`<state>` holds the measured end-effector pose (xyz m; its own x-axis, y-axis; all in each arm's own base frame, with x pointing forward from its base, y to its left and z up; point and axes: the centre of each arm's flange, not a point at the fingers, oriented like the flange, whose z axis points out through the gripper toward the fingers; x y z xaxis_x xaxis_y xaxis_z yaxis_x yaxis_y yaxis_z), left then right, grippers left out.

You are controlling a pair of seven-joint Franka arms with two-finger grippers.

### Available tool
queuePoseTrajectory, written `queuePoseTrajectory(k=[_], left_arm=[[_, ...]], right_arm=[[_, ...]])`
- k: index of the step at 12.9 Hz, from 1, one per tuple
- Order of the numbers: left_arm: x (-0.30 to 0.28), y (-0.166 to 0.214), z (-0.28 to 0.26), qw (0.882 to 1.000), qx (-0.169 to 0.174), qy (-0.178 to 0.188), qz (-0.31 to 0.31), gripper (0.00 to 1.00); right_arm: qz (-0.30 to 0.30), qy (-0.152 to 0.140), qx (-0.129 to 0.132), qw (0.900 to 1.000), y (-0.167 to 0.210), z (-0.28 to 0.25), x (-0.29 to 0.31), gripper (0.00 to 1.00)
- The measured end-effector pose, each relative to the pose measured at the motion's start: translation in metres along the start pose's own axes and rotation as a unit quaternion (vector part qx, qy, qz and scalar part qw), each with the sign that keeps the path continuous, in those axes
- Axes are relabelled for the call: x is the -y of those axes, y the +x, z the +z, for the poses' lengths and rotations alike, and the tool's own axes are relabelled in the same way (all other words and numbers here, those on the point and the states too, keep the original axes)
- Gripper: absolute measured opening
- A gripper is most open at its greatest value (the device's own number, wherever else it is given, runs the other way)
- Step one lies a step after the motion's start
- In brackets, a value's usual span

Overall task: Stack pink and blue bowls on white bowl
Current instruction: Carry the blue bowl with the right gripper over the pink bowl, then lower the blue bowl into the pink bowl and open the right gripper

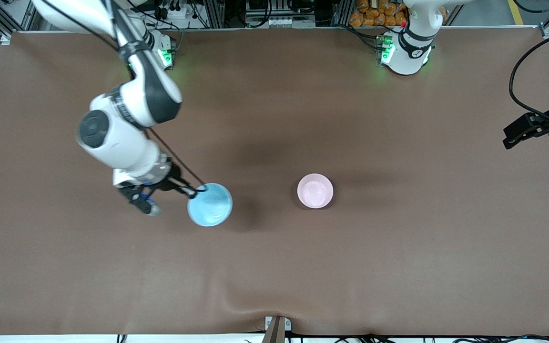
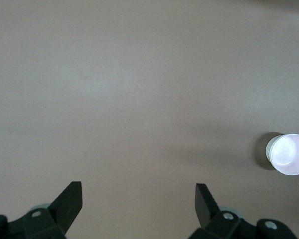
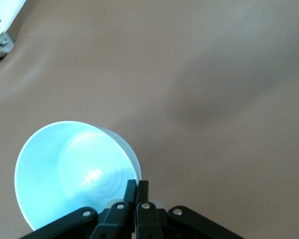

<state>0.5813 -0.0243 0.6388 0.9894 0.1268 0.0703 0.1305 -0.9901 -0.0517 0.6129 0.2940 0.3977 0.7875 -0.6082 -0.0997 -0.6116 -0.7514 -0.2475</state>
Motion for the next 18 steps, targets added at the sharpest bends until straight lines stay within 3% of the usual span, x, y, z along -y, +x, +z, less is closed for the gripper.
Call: queuePoseTrajectory(k=[2, 6, 11, 18], left_arm=[[0.001, -0.002, 0.002, 1.0, 0.008, 0.002, -0.001, 1.0], [0.003, -0.003, 0.005, 1.0, 0.016, 0.003, -0.002, 1.0], [0.002, -0.001, 0.023, 1.0, 0.021, 0.004, -0.001, 1.0], [0.001, -0.001, 0.033, 1.0, 0.022, 0.004, 0.017, 1.0]], right_arm=[[0.024, 0.001, 0.007, 1.0, -0.041, 0.019, 0.034, 0.02], [0.077, -0.021, -0.015, 0.997, -0.093, 0.085, 0.078, 0.02], [0.104, -0.009, -0.03, 0.994, -0.154, 0.116, 0.118, 0.02], [0.113, -0.017, -0.03, 0.993, -0.202, 0.158, 0.13, 0.02]])
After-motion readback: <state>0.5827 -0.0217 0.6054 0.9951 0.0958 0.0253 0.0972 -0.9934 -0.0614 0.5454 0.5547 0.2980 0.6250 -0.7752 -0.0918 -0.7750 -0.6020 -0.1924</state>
